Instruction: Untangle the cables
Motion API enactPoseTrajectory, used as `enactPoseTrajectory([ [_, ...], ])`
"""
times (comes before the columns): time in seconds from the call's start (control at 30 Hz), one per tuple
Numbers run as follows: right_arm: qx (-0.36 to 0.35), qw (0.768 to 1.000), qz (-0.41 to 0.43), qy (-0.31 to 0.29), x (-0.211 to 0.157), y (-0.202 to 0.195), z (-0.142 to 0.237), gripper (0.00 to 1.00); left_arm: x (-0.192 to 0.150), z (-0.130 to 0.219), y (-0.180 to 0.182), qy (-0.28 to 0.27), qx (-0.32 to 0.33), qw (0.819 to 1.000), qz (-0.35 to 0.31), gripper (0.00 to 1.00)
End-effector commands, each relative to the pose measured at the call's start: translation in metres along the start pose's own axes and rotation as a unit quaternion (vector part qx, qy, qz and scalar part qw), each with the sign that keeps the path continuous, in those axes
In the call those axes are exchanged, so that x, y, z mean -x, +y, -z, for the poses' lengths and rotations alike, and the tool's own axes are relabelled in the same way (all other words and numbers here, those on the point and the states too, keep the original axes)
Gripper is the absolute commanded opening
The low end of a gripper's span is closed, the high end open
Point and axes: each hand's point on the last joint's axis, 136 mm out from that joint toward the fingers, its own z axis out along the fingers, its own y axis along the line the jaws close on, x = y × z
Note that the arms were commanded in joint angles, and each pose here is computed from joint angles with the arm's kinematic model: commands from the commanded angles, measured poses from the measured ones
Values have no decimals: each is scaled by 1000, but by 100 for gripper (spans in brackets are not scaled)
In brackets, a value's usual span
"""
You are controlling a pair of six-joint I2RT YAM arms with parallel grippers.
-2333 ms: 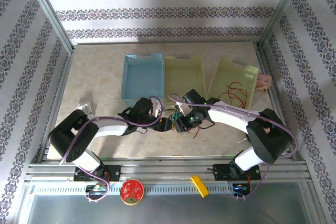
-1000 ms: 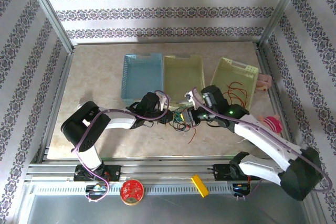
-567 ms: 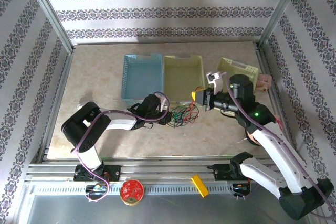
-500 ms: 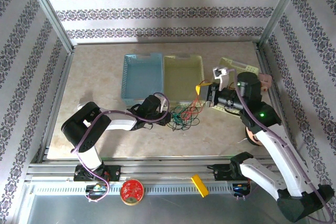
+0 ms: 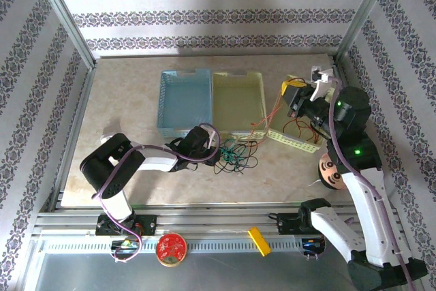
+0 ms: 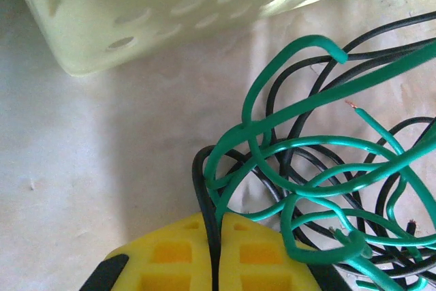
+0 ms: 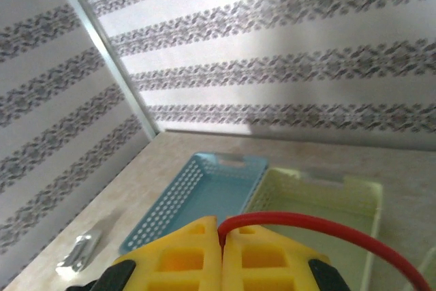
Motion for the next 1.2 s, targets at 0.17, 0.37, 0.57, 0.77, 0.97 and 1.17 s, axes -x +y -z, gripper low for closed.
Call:
enactPoseTrajectory([
  [0.17,-80,987,55,-130,87,-20,21,0,-47,-1,42,62,89,994,-6,0],
  [0.37,-188,967,57,-160,104,-57,36,0,-53,0,50,66,104,992,-5,0],
  [0.57,-300,941,65,-143,95,-96,48,0,-56,3,57,68,122,990,-8,0],
  [0.77,-356,929,74,-66,57,-129,40,0,-51,7,62,62,144,988,-11,0],
  [0.97,-318,947,35,20,-7,-148,0,0,-33,8,49,42,125,991,-12,0],
  [1.17,-317,945,10,81,-54,-173,-29,0,-25,6,37,40,114,992,-22,0],
])
